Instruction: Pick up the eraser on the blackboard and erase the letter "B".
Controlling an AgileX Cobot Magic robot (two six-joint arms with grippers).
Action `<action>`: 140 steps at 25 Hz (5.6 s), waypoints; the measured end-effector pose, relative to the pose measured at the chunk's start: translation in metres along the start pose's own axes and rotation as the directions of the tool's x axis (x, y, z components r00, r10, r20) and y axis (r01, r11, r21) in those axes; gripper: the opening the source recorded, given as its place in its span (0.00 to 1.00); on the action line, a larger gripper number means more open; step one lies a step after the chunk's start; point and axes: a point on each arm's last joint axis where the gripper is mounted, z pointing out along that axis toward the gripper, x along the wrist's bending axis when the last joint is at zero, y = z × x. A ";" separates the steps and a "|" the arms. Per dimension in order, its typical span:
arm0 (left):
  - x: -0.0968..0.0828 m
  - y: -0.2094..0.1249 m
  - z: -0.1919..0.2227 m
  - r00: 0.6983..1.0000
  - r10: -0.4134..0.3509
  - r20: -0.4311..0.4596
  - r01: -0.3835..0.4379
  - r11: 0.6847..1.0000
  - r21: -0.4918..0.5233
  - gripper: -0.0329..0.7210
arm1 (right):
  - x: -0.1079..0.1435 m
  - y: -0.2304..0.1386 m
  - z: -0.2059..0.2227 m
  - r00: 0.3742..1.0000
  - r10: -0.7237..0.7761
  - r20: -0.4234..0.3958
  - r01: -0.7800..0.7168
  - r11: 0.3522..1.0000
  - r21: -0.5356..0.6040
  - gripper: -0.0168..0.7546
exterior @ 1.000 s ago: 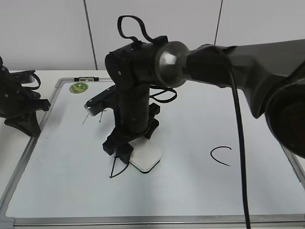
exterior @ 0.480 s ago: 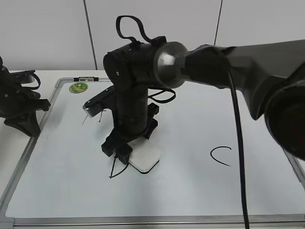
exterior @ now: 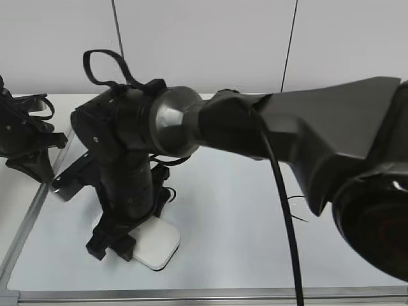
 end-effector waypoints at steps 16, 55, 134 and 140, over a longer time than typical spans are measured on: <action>0.000 0.000 0.000 1.000 0.000 0.000 0.000 1.000 -0.002 0.06 | 0.015 0.003 -0.001 0.998 -0.053 0.028 0.053 0.999 0.002 0.73; 0.000 0.000 0.000 1.000 0.000 0.000 0.000 1.000 -0.002 0.06 | -0.046 0.000 -0.003 0.994 0.080 0.076 -0.079 0.997 -0.006 0.73; 0.000 0.001 0.000 1.000 -0.001 0.001 0.001 1.000 -0.006 0.06 | -0.024 0.007 -0.074 0.993 -0.024 0.118 0.037 0.993 -0.116 0.73; 0.000 0.001 0.000 1.000 -0.001 0.001 0.001 1.000 -0.008 0.06 | -0.064 -0.020 -0.109 0.977 0.044 0.208 -0.016 0.991 -0.134 0.73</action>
